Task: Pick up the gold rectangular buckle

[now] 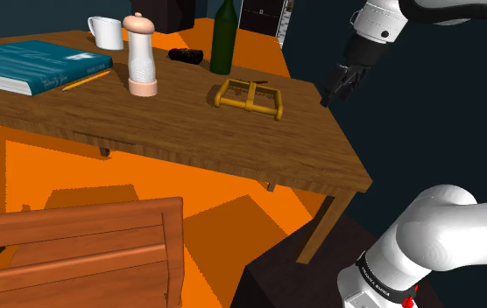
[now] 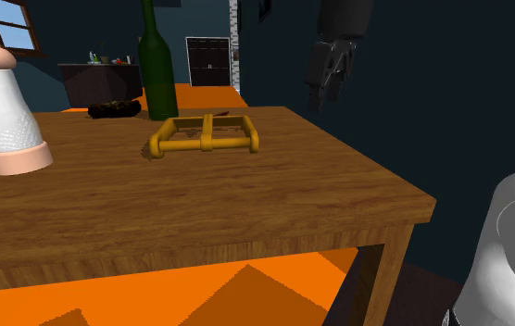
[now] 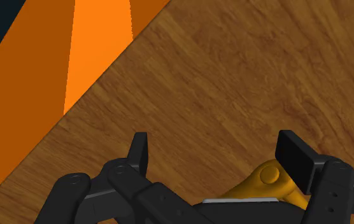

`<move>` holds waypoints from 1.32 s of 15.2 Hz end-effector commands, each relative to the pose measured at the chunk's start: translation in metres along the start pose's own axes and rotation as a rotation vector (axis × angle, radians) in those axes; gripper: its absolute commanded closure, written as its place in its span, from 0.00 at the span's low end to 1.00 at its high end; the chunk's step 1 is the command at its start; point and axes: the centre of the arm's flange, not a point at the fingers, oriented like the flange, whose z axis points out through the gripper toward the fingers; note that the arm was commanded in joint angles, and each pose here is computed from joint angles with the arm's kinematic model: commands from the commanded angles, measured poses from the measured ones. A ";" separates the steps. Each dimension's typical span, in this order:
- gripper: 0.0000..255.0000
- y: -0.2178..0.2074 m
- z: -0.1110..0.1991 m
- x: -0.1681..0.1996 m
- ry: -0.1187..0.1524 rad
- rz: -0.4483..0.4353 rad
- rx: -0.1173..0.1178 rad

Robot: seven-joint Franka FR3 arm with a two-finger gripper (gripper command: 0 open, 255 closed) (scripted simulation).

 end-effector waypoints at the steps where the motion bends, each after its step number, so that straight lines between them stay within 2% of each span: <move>1: 0.00 0.000 0.000 0.000 0.000 0.000 0.000; 11: 0.00 -0.073 0.026 0.108 0.004 0.442 -0.024; 19: 0.00 -0.093 0.047 0.211 0.008 0.795 -0.043; 20: 0.00 -0.093 0.048 0.215 0.008 0.810 -0.043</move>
